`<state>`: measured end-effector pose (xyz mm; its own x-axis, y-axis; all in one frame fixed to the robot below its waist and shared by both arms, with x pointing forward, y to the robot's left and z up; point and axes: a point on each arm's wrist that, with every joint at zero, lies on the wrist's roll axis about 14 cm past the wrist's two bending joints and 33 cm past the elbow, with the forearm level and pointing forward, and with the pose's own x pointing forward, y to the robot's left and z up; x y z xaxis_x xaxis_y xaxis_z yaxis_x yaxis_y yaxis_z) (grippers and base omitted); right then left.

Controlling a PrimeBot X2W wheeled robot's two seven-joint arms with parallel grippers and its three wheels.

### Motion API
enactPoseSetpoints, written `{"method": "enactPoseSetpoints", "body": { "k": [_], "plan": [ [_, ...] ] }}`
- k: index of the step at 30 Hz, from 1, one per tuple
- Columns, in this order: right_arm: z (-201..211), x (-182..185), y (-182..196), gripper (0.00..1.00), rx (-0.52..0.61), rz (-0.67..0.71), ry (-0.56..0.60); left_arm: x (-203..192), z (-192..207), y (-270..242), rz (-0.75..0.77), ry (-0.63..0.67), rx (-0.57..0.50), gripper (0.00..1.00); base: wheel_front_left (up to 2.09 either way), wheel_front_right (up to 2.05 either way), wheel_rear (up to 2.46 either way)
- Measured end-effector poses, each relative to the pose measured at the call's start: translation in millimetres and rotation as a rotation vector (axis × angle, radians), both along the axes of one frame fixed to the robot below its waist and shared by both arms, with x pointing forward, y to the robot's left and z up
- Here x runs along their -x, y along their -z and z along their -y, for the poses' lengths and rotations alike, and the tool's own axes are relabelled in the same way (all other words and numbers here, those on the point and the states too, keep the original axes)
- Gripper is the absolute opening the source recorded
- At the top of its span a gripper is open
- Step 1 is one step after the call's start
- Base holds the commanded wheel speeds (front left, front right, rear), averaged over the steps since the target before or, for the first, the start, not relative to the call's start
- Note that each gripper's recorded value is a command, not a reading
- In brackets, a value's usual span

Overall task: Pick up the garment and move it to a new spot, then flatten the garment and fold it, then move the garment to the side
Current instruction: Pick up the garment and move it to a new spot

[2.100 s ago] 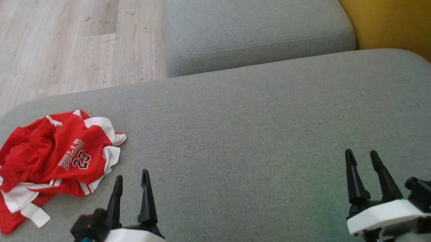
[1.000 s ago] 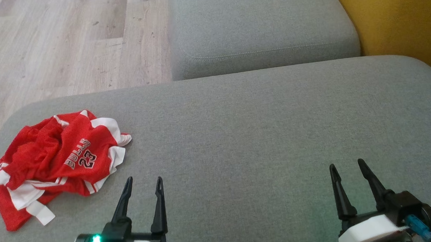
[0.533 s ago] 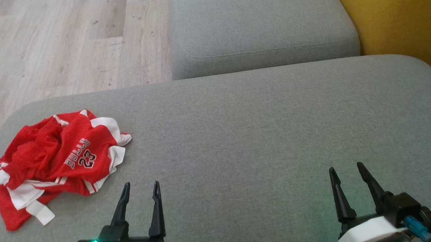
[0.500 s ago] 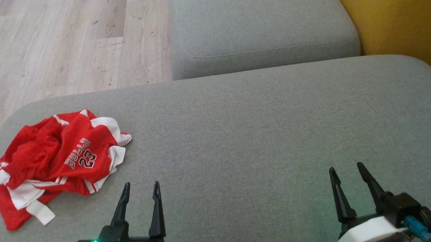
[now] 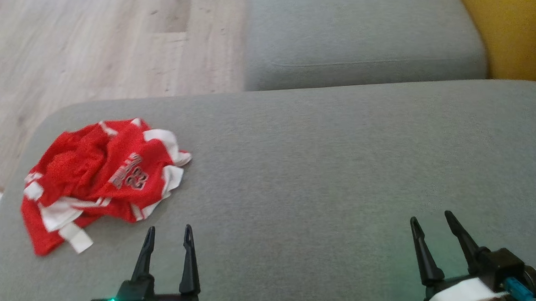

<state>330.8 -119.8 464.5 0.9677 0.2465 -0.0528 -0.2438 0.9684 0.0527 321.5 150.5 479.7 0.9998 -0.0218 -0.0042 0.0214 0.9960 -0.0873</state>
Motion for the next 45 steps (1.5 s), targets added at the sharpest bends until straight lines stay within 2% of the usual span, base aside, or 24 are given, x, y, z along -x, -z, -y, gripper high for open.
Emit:
{"method": "enactPoseSetpoints", "body": {
  "k": [19,25,29,34,41,45],
  "plan": [
    [-102.1,-21.6,3.7,1.0,0.013,-0.018,-0.325,60.8,-102.7,7.3,-0.017,-0.37,0.006,1.0,0.0,0.0,0.0],
    [-117.1,-23.6,8.1,1.0,0.017,-0.031,-0.372,76.5,-121.8,9.9,-0.029,-0.452,0.003,1.0,0.0,0.0,0.0],
    [-115.8,-25.4,15.3,1.0,0.03,-0.045,-0.372,73.0,-121.1,9.7,-0.04,-0.443,-0.029,1.0,0.0,0.0,0.0],
    [-110.1,-33.5,25.4,1.0,0.061,-0.057,-0.362,38.3,-137.0,-31.0,0.061,-0.41,-0.122,1.0,0.0,0.0,0.0],
    [-96.4,-77.9,34.9,1.0,0.134,-0.015,-0.39,-72.9,-147.5,-138.9,0.315,-0.281,-0.296,1.0,0.0,0.0,0.0],
    [-86.5,-100.7,42.9,1.0,0.165,0.004,-0.403,-138.3,-141.8,-121.9,0.154,-0.179,-0.28,1.0,0.0,0.0,0.0]
  ]
}}
